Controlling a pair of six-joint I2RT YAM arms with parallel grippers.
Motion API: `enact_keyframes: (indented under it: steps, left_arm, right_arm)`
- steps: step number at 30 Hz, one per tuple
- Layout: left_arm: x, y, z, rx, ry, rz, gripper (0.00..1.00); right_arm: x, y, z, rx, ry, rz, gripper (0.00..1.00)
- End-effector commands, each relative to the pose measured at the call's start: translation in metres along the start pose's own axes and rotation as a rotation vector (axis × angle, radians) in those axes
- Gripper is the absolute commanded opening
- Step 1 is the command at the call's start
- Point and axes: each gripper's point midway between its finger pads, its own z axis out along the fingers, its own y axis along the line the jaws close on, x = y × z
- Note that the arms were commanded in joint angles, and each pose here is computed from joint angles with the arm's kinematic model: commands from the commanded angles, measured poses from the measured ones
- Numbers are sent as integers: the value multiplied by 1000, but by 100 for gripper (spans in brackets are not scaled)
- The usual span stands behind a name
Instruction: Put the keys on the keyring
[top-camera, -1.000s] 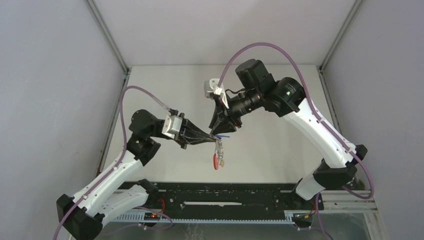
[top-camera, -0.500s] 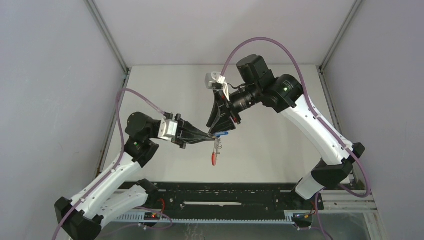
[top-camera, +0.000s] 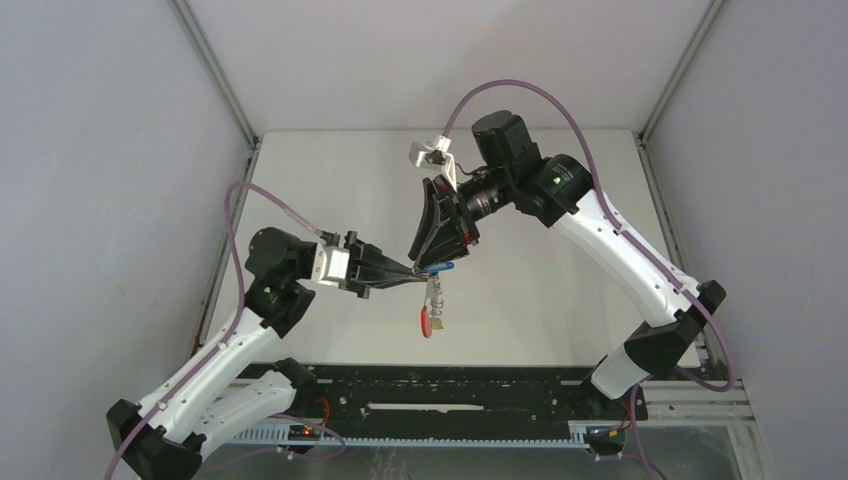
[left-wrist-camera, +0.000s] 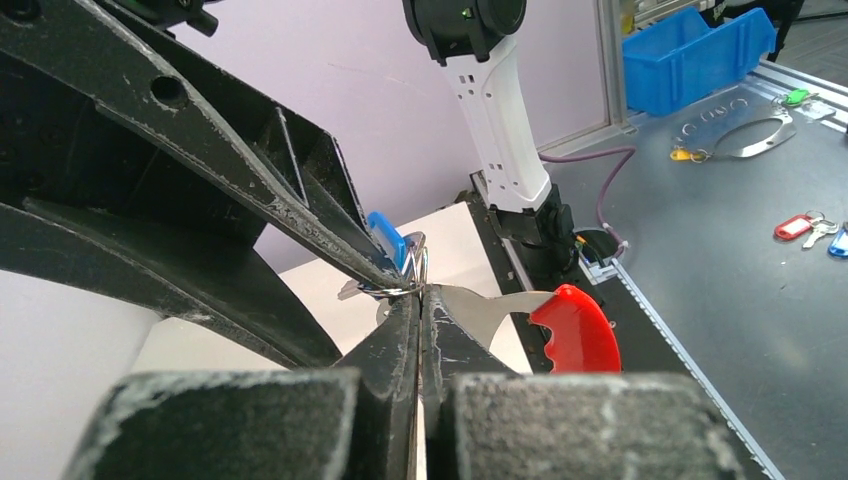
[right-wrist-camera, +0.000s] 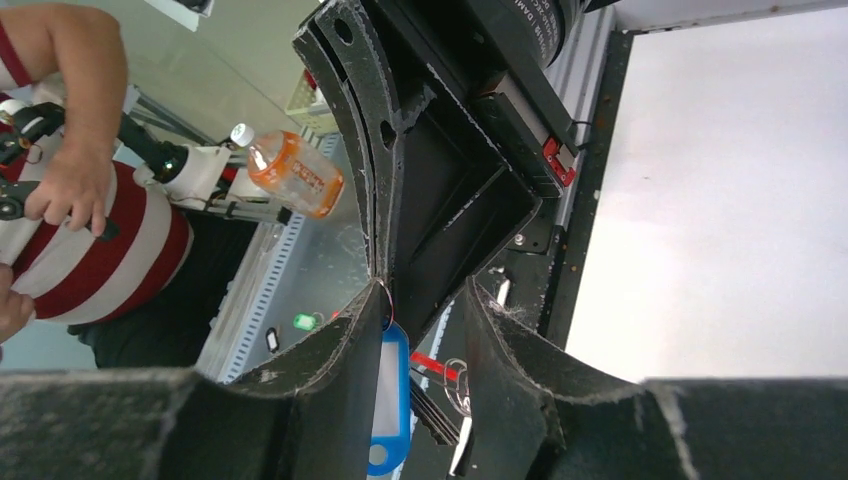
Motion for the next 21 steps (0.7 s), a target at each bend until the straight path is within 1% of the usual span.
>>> enact_keyframes:
  steps: [1,11,15,21]
  left_arm:
    - [-22,17,2,-68,-36,118,0]
    - [-21,19,0,-90,-35,140,0]
    - [-22,21,0,-101,-36,148,0]
    - [-22,22,0,-106,-39,150,0]
  right_arm:
    - [-15,19,1,-63,-43,-35,44]
    - [-25,20,2,-120,-82,54,43]
    - [-26,18,0,-120,-89,57,43]
    - [-40,12,-9,-97,-123,52,45]
